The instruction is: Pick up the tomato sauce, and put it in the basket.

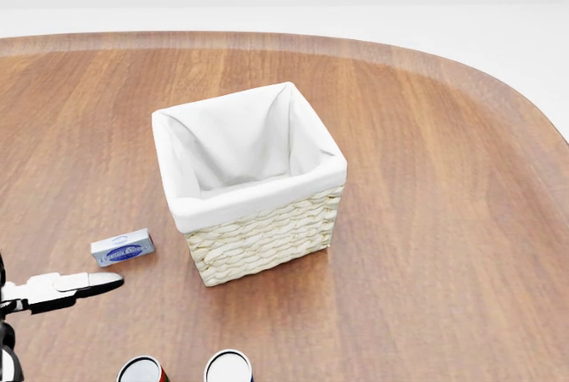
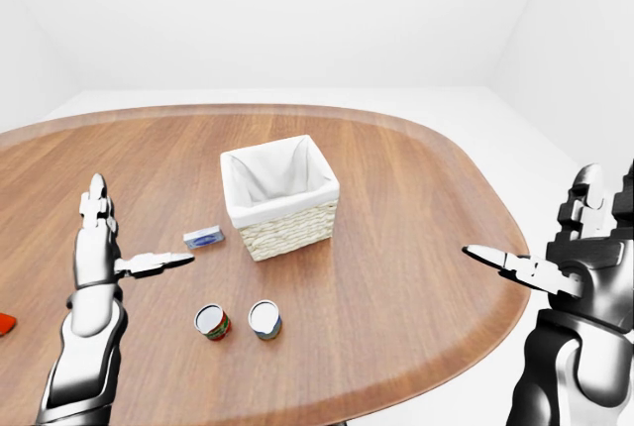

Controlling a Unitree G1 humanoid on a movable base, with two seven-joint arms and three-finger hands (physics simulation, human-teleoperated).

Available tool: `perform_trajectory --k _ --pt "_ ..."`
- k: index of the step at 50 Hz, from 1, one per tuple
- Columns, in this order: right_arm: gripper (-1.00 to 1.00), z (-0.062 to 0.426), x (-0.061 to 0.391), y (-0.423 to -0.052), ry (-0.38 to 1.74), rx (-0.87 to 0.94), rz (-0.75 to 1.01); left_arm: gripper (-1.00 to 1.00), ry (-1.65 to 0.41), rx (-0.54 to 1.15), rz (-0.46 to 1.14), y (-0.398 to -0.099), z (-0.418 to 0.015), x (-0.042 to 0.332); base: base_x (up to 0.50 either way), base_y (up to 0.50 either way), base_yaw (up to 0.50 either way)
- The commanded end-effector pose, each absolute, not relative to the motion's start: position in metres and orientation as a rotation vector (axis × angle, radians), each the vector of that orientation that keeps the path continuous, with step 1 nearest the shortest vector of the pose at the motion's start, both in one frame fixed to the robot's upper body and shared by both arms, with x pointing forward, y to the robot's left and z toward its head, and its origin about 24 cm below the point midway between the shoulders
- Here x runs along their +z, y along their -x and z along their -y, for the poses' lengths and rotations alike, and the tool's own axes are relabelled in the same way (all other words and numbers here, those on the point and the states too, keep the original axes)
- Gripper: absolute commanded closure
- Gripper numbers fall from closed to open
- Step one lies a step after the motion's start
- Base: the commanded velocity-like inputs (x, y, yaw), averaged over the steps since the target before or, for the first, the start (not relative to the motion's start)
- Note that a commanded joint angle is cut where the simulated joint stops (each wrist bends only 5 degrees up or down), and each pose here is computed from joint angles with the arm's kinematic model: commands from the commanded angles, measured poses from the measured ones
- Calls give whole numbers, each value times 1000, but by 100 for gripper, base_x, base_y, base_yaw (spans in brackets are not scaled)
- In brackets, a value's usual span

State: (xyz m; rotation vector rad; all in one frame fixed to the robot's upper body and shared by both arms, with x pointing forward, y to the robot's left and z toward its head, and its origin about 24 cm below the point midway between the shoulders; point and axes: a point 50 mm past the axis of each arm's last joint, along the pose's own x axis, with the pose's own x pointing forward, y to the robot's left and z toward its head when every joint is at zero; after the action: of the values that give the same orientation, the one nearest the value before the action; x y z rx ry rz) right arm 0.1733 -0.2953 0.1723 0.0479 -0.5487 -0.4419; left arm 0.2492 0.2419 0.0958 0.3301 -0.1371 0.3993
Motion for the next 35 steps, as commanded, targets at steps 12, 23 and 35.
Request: perform_trajectory --k 12,23,35 --pt "-100 295 168 -175 -53 -439 529 -100 -919 0 -100 -227 -195 48 0 0 0" --pt "-100 294 166 -177 -52 -436 520 -100 -1004 -127 -285 -217 -193 7 0 0 0" --pt "-100 293 165 -178 -50 -431 516 -100 -1042 -228 -344 -208 -187 -16 0 0 0"
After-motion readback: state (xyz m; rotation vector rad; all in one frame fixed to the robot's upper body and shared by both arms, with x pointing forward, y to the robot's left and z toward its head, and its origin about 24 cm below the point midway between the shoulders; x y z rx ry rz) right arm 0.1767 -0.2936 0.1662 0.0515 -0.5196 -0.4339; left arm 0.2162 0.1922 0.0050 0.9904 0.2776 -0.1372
